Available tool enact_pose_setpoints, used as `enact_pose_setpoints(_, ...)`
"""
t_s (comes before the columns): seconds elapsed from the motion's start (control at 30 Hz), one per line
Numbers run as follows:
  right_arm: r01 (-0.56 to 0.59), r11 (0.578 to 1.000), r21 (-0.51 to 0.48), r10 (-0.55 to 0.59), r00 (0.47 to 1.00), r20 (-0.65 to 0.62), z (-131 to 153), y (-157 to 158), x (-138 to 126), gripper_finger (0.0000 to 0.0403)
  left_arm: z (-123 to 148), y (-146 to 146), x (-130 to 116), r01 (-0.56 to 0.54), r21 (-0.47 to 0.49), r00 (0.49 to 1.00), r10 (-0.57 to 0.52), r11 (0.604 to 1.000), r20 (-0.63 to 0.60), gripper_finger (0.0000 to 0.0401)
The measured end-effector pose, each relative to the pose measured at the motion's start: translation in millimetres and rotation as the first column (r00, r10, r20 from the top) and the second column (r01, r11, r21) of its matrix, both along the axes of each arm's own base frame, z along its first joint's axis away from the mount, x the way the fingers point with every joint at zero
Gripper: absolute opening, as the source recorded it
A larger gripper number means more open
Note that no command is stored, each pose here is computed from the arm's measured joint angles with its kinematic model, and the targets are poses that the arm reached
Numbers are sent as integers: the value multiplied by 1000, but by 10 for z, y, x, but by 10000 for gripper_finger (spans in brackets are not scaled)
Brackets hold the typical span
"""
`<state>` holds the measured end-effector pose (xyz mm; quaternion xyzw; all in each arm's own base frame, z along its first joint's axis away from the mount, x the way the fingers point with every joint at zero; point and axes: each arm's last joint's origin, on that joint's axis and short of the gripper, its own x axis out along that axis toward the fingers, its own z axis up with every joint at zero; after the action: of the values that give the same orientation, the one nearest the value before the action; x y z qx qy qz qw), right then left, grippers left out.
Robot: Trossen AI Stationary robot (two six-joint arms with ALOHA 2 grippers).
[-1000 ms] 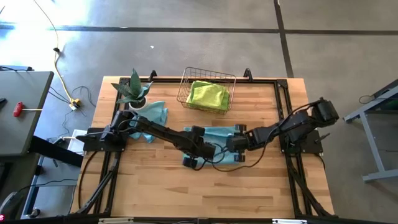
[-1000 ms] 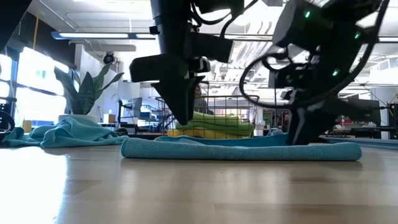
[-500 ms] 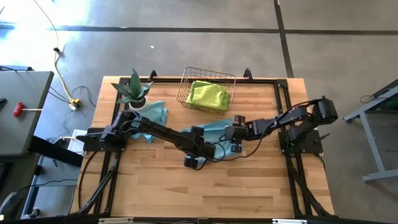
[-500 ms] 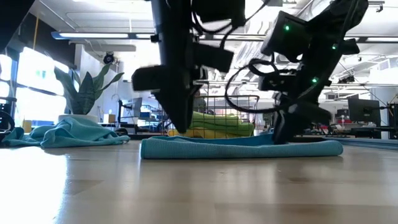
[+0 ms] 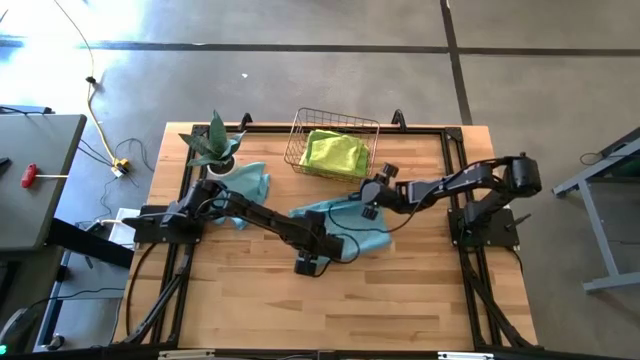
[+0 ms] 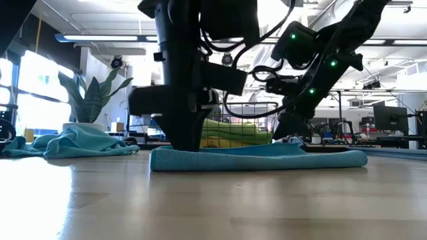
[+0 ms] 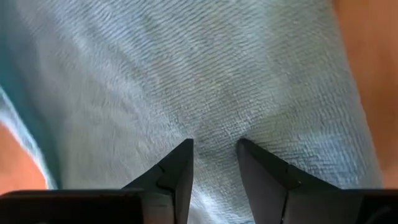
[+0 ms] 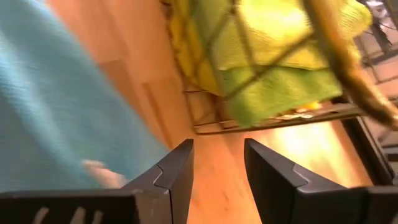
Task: Fold microfiber towels
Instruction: Fold the bottom blue microfiber towel
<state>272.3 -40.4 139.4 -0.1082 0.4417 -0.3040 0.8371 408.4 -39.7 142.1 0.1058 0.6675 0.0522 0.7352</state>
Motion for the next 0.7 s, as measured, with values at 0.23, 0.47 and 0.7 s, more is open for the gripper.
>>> enact_pose_setpoints(0.23,-21,997,78,19,1000,24,57,-4,10,133,1,-198,28,26,-103,999,-21,994,47,115)
enact_pose_setpoints(0.47,-87,928,363,52,993,105,297,327,-92,133,22,-333,-36,35,-76,999,-34,997,18,115)
enact_pose_setpoints(0.7,-25,859,512,-38,993,112,261,559,-316,133,212,-340,-153,45,-44,999,-46,998,-20,115)
